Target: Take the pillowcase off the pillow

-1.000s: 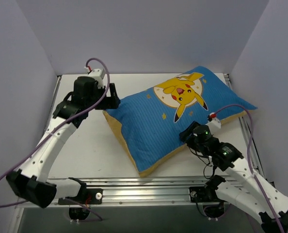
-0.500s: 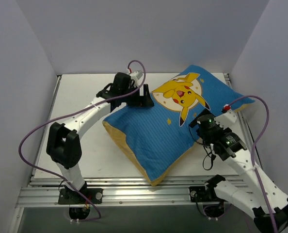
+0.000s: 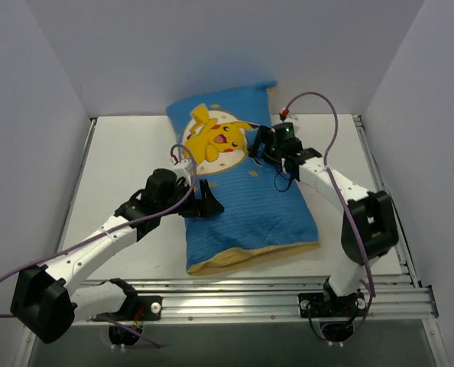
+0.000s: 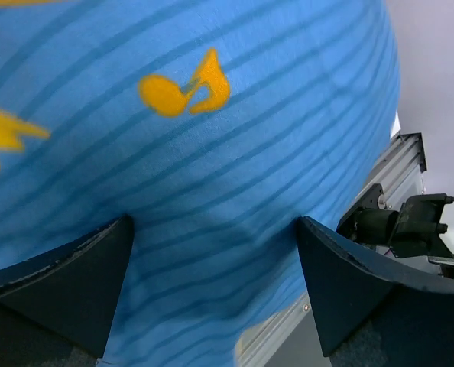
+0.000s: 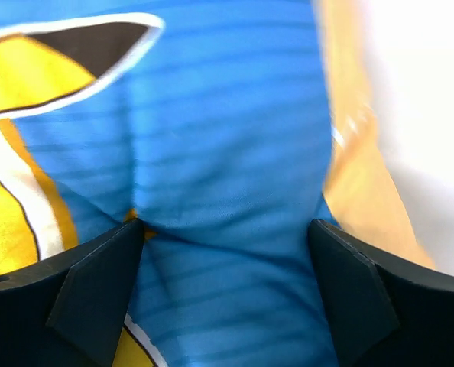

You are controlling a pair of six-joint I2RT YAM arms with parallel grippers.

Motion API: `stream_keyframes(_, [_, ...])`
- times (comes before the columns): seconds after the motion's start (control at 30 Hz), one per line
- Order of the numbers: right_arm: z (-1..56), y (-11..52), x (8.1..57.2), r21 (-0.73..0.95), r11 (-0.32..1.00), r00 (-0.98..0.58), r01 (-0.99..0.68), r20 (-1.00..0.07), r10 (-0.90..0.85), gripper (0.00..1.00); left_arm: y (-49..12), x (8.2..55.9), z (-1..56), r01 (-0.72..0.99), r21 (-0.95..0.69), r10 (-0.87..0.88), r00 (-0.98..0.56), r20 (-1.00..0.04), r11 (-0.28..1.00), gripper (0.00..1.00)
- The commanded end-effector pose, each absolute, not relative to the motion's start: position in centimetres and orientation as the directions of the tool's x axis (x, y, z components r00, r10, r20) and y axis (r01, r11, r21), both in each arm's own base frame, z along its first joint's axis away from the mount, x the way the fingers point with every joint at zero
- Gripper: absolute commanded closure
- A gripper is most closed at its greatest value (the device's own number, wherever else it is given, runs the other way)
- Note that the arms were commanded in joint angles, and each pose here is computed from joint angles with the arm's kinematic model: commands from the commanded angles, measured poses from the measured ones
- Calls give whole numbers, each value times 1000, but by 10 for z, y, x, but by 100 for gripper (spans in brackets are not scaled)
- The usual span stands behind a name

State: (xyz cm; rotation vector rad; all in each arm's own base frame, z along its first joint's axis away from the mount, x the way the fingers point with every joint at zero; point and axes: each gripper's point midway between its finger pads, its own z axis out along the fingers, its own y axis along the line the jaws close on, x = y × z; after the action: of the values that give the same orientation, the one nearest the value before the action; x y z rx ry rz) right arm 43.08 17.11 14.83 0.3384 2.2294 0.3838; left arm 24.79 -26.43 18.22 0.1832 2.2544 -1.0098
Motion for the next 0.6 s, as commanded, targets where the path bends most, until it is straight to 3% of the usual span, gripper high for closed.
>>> stream_keyframes(0.0, [146, 260, 450, 487, 863, -672, -131, -684, 284, 16, -252, 251, 162, 275, -613, -176, -801, -572, 740, 4])
stream_keyframes(0.13, [145, 289, 486, 489, 855, -659, -173, -702, 269, 17, -235, 303, 162, 195, -609, -246, -790, -562, 769, 4])
stream_keyframes(0.17, [167, 296, 501, 481, 852, -631, -208, -731, 259, 17, -227, 316, 154, 151, -609, -262, -803, -535, 779, 4])
stream_keyframes(0.23, [160, 307, 514, 467, 852, -646, -235, -731, 223, 17, -231, 331, 174, 176, -611, -266, -784, -561, 772, 4])
stream_keyframes(0.37, [201, 302, 524, 411, 875, -607, -255, -772, 186, 17, -230, 334, 210, 243, -553, -229, -725, -649, 797, 4])
stream_keyframes(0.57, [248, 235, 485, 428, 890, -559, -158, -782, 277, 11, -239, 287, 264, 420, -346, -44, -582, -812, 839, 4])
